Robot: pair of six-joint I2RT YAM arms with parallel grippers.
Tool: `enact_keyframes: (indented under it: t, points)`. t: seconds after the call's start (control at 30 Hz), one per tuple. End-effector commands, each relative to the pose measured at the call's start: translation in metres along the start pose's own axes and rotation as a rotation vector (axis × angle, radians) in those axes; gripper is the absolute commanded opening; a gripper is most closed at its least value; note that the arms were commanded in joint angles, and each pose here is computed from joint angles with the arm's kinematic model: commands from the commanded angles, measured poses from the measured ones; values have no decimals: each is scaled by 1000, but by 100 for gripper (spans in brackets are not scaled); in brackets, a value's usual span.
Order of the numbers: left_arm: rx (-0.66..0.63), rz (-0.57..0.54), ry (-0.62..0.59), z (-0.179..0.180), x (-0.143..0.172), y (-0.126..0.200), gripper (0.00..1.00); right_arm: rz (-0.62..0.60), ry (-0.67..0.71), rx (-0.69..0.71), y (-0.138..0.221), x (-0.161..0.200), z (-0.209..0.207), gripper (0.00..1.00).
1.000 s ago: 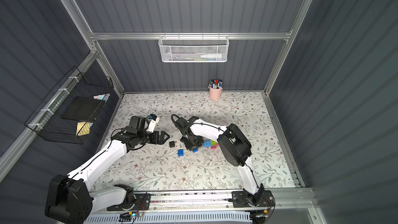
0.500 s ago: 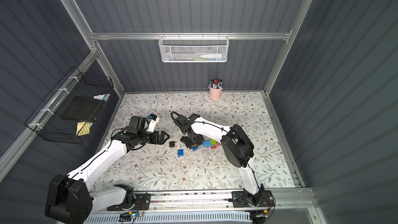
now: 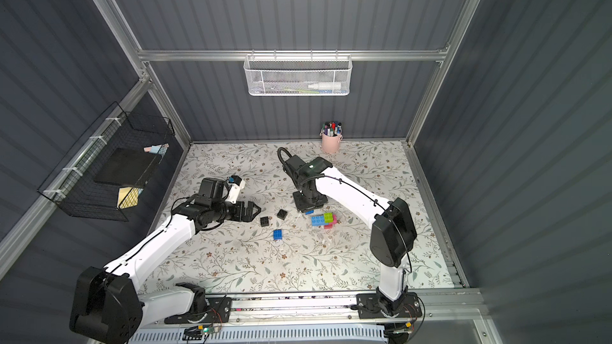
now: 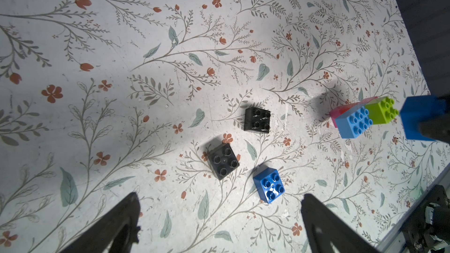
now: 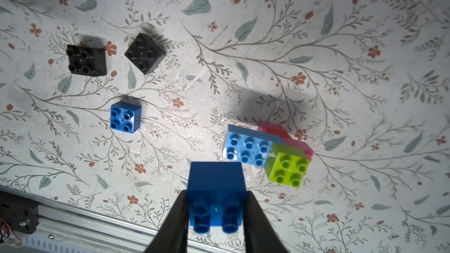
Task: Assemble the number 4 with lego
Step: Pick up the lego brick from the center of the board, then assemble the lego brick with the lego brick.
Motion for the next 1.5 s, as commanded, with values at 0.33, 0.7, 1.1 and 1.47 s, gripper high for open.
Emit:
enact_keyframes:
  t: [0.33, 0.7, 1.1, 1.47]
  points:
    - [23, -9, -12, -2, -6, -5, 99, 98, -111, 93, -5, 29, -54, 19]
    - [25, -9, -13, -3, -5, -3, 100, 111, -151, 96, -23, 27, -63, 19]
    - [23, -4, -14, -2, -3, -3, 99, 129, -150, 94, -37, 24, -65, 19]
    - [25, -1, -13, -3, -2, -3, 100, 154, -161, 85, -54, 28, -69, 19]
Point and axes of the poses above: each gripper's point midway between its finger pads, its own y axis back along the fingers, its own z axis along the line the jaws close on, x = y × z, the point moved 2 cm from there along y, back along the fingers, and after that the axes turned 5 degrees about -y, right-handed, at the moved point
